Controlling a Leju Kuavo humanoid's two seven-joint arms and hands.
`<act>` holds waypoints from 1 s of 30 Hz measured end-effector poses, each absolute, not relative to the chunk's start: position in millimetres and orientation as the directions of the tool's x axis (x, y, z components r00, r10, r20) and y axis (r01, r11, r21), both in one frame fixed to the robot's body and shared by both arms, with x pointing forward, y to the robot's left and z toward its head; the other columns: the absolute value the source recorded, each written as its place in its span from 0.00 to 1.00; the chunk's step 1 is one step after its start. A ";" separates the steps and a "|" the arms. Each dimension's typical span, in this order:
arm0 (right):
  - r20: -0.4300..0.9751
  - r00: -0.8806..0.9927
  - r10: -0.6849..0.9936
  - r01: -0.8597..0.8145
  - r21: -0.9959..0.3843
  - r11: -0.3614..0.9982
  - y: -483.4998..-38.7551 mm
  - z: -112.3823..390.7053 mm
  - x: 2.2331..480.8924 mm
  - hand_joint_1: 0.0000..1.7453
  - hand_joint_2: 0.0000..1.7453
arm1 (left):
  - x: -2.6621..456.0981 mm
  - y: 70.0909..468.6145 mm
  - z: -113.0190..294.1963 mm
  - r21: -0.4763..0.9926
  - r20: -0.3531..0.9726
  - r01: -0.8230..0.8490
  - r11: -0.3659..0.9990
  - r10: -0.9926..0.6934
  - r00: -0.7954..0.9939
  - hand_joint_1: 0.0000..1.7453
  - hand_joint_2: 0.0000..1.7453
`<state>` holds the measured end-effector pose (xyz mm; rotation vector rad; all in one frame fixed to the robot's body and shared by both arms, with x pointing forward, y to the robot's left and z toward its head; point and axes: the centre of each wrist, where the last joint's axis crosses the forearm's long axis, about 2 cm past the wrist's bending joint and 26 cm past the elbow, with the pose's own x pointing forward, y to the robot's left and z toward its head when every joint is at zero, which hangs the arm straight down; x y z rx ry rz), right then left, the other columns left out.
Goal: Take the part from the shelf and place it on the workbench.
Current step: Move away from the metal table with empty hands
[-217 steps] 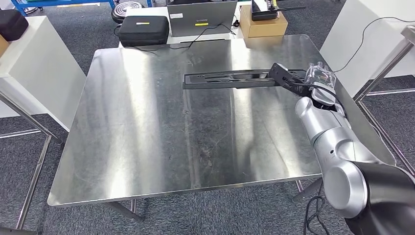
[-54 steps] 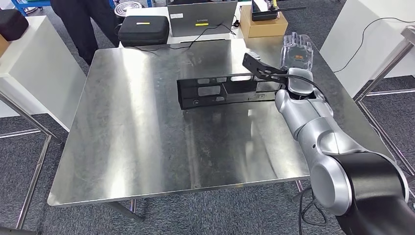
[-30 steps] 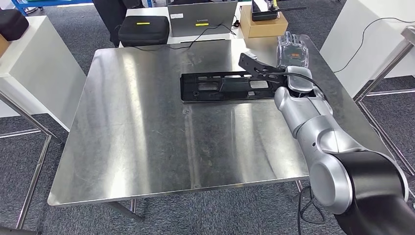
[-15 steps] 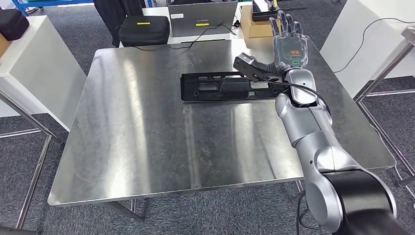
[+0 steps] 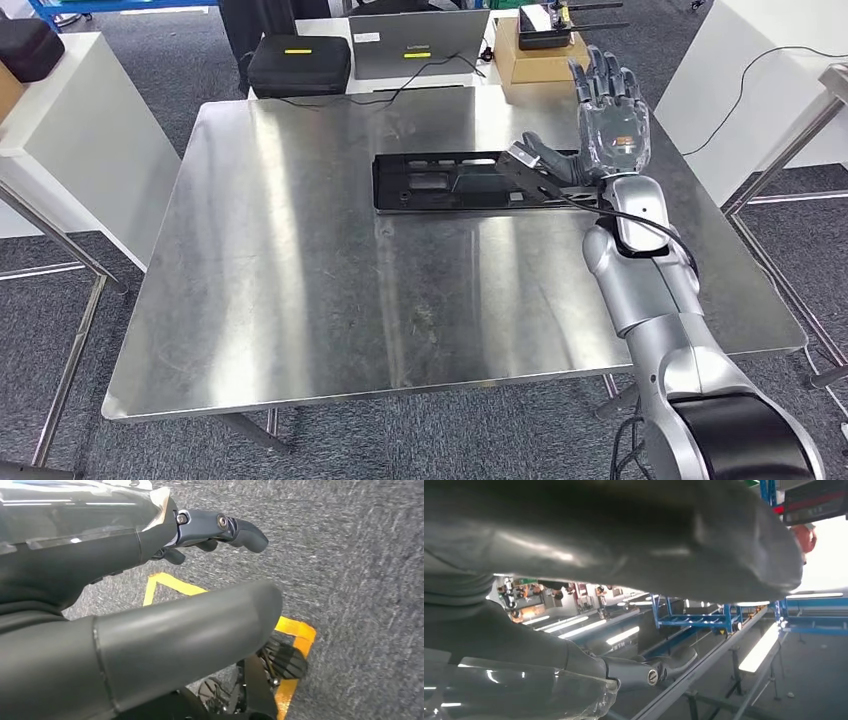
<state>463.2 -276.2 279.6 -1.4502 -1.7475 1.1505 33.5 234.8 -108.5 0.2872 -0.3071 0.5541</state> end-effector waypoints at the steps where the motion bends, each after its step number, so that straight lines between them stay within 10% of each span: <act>1: -0.084 -0.238 0.968 0.463 -0.886 0.037 -277.0 278.8 463.3 0.00 0.00 | 33.5 233.6 -108.3 0.185 0.358 -0.552 0.813 0.468 0.808 0.00 0.00; 30: -0.083 -0.287 0.954 0.438 -0.897 0.054 -272.7 276.3 478.6 0.00 0.00 | 34.9 225.0 -106.7 0.233 0.337 -0.544 0.806 0.458 0.823 0.00 0.00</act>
